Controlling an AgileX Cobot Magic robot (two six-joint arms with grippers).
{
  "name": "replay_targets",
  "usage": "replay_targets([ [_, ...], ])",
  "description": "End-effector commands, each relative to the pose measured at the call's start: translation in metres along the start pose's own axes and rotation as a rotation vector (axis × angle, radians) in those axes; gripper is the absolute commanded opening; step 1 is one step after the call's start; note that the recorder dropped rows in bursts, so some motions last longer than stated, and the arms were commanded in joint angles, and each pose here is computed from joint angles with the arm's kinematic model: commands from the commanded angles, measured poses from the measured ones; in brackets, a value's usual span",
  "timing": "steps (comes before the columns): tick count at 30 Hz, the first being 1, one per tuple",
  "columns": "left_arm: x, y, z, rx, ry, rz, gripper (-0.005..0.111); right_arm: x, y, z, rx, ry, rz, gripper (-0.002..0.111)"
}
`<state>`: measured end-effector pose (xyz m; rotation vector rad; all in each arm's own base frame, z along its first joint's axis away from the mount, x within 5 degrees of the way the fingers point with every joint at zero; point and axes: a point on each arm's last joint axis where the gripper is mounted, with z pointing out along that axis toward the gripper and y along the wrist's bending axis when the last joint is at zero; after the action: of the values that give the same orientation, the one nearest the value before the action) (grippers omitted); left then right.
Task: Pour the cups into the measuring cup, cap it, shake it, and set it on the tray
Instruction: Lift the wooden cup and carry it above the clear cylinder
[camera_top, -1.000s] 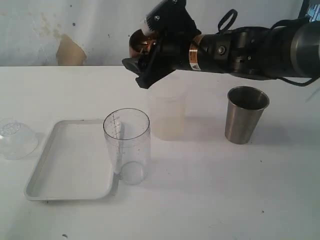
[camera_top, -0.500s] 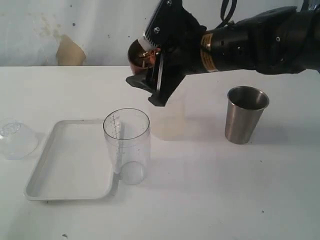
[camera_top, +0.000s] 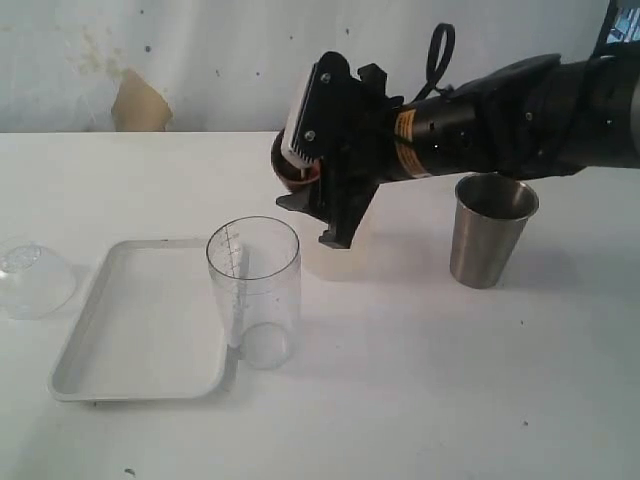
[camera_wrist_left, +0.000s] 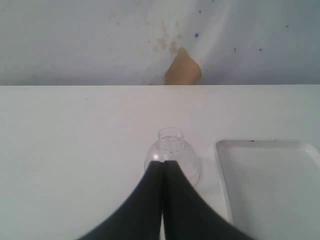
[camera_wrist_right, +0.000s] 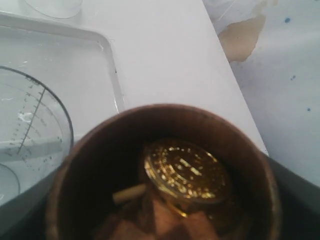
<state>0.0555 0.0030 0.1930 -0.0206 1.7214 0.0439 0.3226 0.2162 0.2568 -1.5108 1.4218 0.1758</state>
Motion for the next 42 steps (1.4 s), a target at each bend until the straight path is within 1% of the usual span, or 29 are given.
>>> replay_targets([
  [1, 0.001, 0.000, 0.000, 0.005, -0.003, -0.008, 0.000, -0.004, -0.009, 0.005, 0.023, -0.013, -0.007, 0.000],
  [6, 0.001, 0.000, 0.000, 0.005, -0.003, -0.008, 0.000, -0.004, -0.013, 0.010, 0.031, -0.013, -0.012, 0.000],
  [8, 0.001, 0.000, 0.000, 0.005, -0.003, -0.008, 0.000, -0.003, -0.013, 0.011, 0.028, -0.012, -0.037, 0.000],
  [15, 0.001, 0.000, 0.000, 0.005, -0.003, -0.008, 0.000, -0.002, -0.007, 0.016, -0.019, -0.039, -0.189, 0.000],
  [21, 0.001, 0.000, 0.000, 0.005, -0.003, -0.008, 0.000, -0.002, -0.007, 0.016, -0.018, -0.041, -0.295, 0.000],
  [29, 0.001, 0.000, 0.000, 0.005, -0.003, -0.008, 0.000, -0.018, 0.003, 0.024, 0.006, -0.021, -0.361, 0.000],
  [32, 0.001, 0.000, 0.000, 0.005, -0.003, -0.008, 0.000, -0.025, 0.000, 0.025, 0.017, -0.037, -0.372, 0.000],
  [42, 0.001, 0.000, 0.000, 0.005, -0.003, -0.008, 0.000, -0.027, -0.004, 0.024, 0.036, -0.025, -0.406, 0.000],
])
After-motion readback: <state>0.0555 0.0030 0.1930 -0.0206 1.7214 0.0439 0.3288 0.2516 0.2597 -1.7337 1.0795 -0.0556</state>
